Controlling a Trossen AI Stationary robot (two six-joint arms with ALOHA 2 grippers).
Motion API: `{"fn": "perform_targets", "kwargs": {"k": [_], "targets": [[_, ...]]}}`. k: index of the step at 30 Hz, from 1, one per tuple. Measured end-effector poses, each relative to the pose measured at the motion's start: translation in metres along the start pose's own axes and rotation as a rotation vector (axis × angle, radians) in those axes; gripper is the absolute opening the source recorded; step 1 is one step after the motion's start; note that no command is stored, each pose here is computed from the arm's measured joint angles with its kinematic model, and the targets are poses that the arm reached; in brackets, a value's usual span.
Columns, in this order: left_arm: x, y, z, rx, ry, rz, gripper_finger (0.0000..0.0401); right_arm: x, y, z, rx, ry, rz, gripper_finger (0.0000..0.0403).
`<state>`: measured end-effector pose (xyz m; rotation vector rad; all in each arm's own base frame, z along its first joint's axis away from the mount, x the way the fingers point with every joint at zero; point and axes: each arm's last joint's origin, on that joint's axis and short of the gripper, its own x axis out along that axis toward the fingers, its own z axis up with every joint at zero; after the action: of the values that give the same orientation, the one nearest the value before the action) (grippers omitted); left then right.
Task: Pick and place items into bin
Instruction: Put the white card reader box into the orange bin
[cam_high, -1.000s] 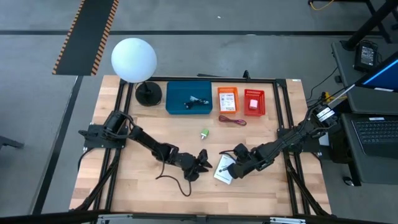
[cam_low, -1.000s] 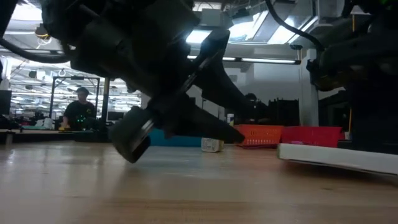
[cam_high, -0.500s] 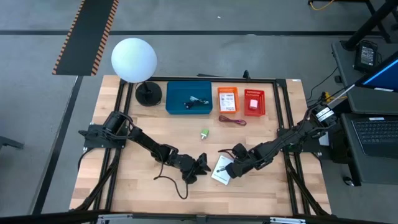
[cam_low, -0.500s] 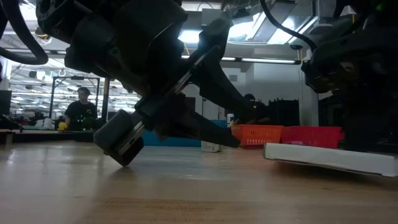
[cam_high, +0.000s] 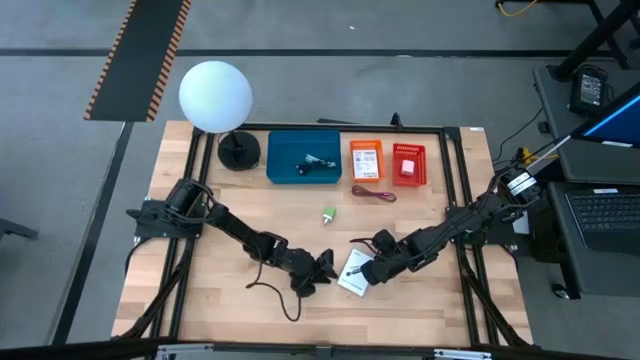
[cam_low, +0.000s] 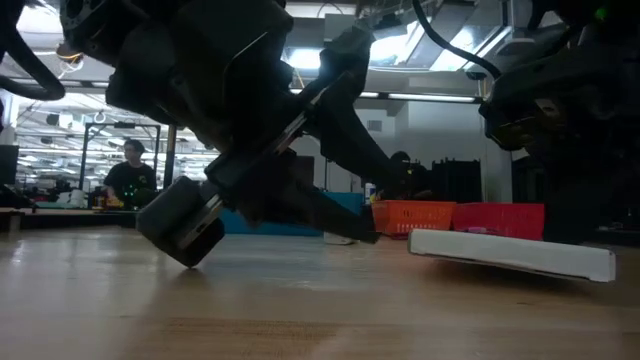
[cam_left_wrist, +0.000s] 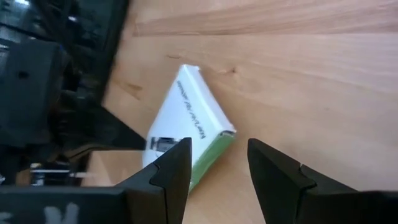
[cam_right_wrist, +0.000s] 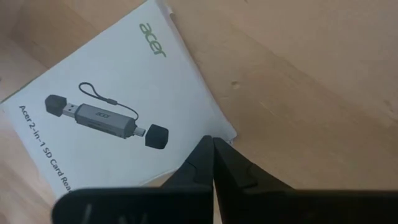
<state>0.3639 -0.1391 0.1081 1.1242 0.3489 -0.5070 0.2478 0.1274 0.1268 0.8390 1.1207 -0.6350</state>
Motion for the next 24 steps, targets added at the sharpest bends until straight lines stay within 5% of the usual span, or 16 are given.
{"fn": "perform_targets", "kwargs": {"k": [5,24], "targets": [[0.007,0.005,0.004,0.015,0.069,-0.109,0.0152,0.000,0.000,0.000,0.000,-0.001,0.000,0.0000],[0.021,0.011,0.006,0.046,0.104,-0.038,0.0155,0.000,0.001,0.000,0.000,-0.009,0.009,0.0000]]}}
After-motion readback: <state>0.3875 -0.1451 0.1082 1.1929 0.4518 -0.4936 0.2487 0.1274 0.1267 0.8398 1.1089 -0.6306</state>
